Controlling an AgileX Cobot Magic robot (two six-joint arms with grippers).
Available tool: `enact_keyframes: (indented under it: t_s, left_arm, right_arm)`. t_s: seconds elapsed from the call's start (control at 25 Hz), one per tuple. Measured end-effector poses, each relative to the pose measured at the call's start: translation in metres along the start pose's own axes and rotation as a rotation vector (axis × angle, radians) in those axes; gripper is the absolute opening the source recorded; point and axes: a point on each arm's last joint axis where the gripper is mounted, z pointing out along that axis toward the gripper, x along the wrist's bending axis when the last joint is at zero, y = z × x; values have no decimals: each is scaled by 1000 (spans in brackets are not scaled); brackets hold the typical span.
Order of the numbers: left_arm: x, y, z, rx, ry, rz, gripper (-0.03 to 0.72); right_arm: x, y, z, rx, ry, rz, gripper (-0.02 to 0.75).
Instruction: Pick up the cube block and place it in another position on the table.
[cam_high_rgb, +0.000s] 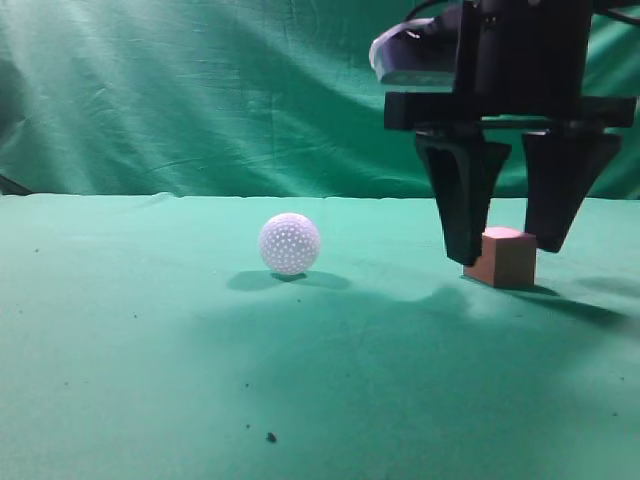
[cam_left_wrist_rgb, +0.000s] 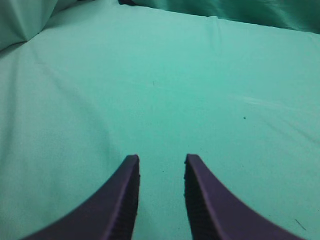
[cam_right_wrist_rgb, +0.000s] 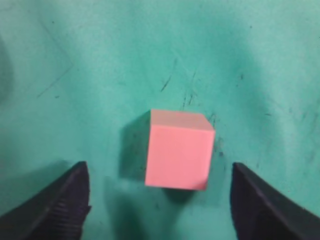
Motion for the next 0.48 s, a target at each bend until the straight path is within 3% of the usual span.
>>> enact_keyframes:
  t_s: [0.04,0.08,0.28,0.48]
  left_arm:
    - [0,0,0,0,0,0,262]
    - [0,0,0,0,0,0,262]
    - [0,0,0,0,0,0,262]
    - [0,0,0,0,0,0,262]
  right_arm:
    - [0,1,1,-5,1,6,241]
    - [-1,2,0,-7,1,12,212]
    - [-23,23,-25,-75,-1,89,218]
    - [-81,53,-69,-207,-18,249,218]
